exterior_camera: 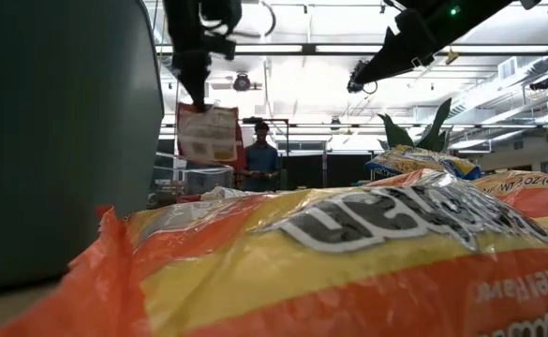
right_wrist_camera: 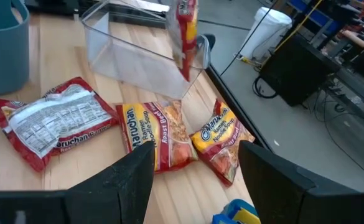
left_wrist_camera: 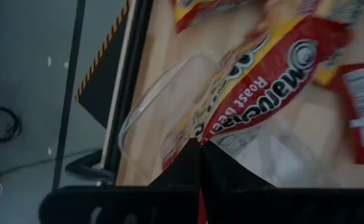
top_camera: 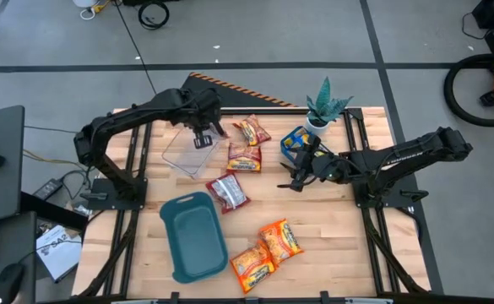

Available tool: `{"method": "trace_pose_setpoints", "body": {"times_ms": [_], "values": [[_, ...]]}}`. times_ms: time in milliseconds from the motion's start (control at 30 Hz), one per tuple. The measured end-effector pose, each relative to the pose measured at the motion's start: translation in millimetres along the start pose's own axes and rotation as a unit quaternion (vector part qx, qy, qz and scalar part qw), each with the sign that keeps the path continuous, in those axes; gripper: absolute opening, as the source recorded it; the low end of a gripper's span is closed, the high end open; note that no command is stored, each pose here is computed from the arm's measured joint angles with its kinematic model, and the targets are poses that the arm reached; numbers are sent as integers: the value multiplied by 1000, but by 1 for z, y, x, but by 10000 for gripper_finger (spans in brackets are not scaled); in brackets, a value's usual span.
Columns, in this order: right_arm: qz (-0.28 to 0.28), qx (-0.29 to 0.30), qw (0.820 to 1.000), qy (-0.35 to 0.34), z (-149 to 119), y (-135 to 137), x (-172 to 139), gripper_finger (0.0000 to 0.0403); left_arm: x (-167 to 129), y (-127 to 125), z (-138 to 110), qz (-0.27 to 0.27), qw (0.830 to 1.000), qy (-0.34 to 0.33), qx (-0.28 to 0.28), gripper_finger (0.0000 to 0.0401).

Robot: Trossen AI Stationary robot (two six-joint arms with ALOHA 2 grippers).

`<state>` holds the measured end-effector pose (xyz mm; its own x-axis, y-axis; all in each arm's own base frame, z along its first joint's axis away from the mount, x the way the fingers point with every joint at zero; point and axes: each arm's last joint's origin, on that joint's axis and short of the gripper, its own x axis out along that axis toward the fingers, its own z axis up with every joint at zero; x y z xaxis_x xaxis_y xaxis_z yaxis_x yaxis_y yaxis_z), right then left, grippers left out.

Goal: Sort Maruchan noodles
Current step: Put the red noodle pack into the transparent bin

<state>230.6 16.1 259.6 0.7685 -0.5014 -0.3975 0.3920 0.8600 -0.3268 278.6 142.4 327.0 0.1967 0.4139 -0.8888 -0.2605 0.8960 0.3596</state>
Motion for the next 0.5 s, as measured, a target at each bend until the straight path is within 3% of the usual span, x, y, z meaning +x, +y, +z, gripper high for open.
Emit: {"method": "trace_pose_setpoints", "body": {"times_ms": [200, 300, 500], "values": [[0, 4, 1000, 4, -1, 0, 0, 237, 9, 28, -12, 15, 997, 22, -72, 2], [0, 6, 1000, 2, 0, 0, 0, 237, 12, 38, -23, -11, 992, 53, -114, 2], [0, 9, 1000, 2, -1, 0, 0, 237, 29, 30, -36, -30, 985, 107, -135, 2]]}}
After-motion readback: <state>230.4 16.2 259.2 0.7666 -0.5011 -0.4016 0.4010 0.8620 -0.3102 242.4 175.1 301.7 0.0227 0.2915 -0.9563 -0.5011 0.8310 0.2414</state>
